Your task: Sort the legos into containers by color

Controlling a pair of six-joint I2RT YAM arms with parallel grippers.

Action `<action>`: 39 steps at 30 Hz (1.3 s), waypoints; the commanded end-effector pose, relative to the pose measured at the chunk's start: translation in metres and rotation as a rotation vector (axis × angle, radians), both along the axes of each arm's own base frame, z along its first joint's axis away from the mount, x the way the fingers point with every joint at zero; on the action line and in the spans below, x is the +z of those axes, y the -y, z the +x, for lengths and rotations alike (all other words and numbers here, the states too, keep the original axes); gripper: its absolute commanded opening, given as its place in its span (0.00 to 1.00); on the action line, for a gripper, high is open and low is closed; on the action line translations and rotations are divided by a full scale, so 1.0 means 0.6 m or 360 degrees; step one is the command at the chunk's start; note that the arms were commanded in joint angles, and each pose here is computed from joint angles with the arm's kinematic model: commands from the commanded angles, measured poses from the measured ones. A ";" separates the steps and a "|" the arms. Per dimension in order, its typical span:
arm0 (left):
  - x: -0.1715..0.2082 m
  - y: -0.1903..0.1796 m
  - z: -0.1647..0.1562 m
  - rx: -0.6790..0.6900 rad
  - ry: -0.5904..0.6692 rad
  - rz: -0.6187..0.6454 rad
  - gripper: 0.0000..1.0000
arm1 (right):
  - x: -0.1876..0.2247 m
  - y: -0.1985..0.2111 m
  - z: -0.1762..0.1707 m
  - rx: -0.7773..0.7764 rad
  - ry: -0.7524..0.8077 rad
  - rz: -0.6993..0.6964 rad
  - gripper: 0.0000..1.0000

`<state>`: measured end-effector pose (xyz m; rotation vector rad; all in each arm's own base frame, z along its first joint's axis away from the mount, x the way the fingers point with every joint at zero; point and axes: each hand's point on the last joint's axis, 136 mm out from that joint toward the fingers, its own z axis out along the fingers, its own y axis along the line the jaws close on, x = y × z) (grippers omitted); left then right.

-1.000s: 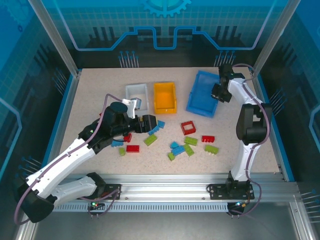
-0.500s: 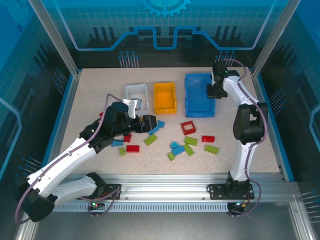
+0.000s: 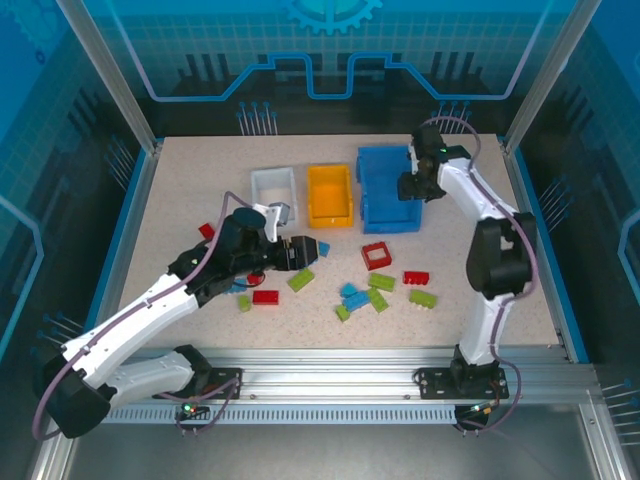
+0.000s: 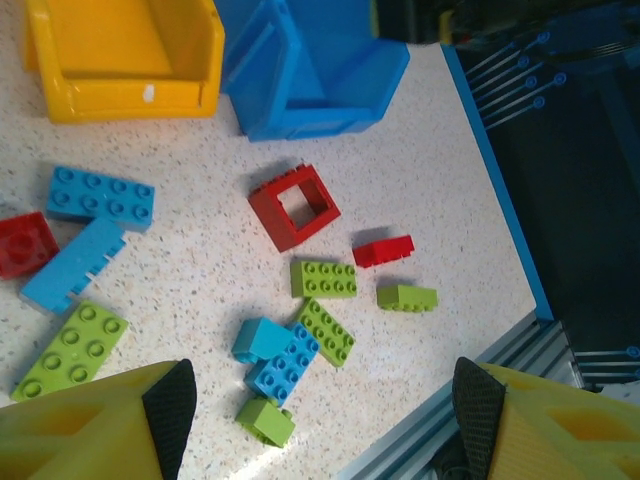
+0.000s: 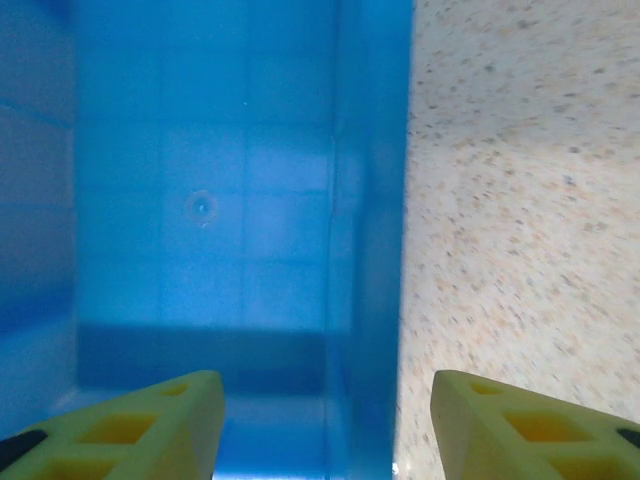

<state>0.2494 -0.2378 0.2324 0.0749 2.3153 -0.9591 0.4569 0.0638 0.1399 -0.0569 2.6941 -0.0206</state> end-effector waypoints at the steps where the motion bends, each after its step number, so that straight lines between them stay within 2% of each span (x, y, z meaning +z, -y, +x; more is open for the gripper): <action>1: -0.001 0.021 -0.011 0.0000 0.0033 -0.0036 0.73 | 0.091 -0.022 -0.036 0.0006 0.0248 0.0098 0.59; 6: -0.009 0.062 -0.040 -0.0022 0.0143 -0.0006 0.72 | 0.042 -0.086 -0.125 0.0121 0.0183 0.0283 0.51; 11: -0.028 0.100 -0.068 -0.0056 0.0193 -0.0033 0.70 | -0.052 -0.109 -0.175 0.0172 -0.0006 0.0296 0.41; 17: -0.058 0.126 -0.087 -0.0088 0.0180 0.0014 0.69 | -0.118 -0.125 -0.181 0.0208 -0.0170 0.0267 0.37; 24: -0.063 0.124 -0.092 -0.0097 0.0173 0.0020 0.69 | -0.162 -0.130 -0.175 0.0184 -0.0255 0.0250 0.33; 33: -0.063 0.116 -0.094 -0.0103 0.0185 0.0052 0.69 | -0.181 -0.134 -0.178 0.0160 -0.0285 0.0241 0.28; 39: -0.061 0.116 -0.094 -0.0108 0.0193 0.0059 0.69 | -0.162 -0.143 -0.179 0.0172 -0.0234 0.0254 0.31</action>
